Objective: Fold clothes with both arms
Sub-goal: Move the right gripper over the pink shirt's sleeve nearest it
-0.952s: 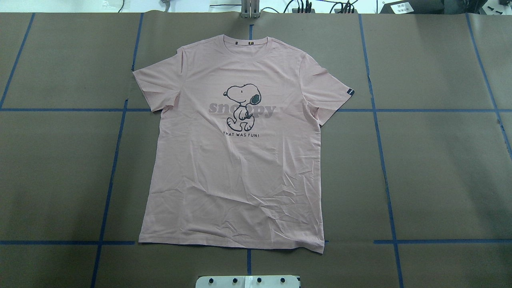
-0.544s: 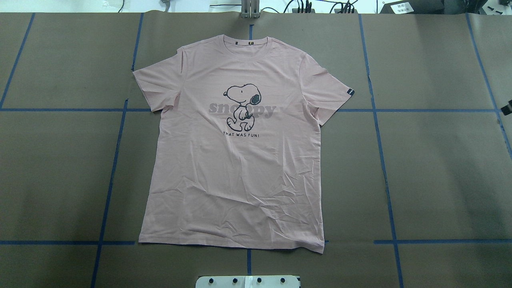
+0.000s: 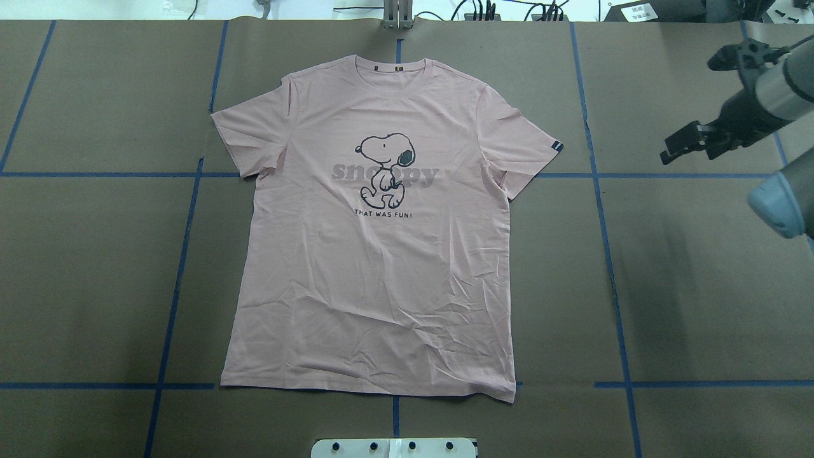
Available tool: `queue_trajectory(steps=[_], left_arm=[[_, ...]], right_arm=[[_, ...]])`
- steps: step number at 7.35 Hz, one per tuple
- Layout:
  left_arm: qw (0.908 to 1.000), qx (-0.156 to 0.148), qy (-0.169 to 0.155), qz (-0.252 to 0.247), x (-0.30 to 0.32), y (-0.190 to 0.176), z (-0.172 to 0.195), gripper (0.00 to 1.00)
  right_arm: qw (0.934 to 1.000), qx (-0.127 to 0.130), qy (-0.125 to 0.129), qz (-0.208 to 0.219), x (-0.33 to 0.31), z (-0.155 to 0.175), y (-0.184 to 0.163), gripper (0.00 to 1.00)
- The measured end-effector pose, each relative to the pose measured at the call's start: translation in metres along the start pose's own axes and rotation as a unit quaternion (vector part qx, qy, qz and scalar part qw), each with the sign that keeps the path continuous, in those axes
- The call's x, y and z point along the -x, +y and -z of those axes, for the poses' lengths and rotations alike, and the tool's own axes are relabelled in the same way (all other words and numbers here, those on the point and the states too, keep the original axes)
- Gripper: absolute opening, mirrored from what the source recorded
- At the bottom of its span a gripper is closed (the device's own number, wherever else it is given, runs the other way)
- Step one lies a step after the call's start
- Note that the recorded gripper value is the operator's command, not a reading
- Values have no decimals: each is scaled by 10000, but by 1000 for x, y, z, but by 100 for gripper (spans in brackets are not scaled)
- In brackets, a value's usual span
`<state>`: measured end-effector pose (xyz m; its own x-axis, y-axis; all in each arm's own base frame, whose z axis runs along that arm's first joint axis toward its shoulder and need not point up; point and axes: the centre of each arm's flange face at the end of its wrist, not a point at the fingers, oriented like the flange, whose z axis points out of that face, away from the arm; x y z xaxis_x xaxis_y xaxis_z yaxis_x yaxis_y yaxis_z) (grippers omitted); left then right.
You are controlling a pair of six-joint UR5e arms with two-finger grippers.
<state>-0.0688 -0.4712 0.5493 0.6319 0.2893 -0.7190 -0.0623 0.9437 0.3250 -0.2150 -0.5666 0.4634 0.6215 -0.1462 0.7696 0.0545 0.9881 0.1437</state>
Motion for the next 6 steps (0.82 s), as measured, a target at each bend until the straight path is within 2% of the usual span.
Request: queue_trajectory(steps=[1, 2, 3, 4, 6], left_arm=[[10000, 28, 23, 27, 0, 1, -3, 100], [10000, 33, 49, 29, 0, 2, -4, 100], [10000, 35, 60, 25, 0, 3, -5, 100], [10000, 33, 66, 16, 0, 3, -5, 100], [10000, 16, 71, -5, -2, 2, -4, 100]], right_arm=[[9998, 55, -28, -173, 30, -17, -26, 92], [9992, 86, 2, -397, 55, -31, -48, 82], [9980, 69, 70, -629, 76, -44, -63, 81], [9965, -27, 154, -820, 95, -63, -70, 73], [9904, -625, 222, -1211, 113, -105, -71, 71]])
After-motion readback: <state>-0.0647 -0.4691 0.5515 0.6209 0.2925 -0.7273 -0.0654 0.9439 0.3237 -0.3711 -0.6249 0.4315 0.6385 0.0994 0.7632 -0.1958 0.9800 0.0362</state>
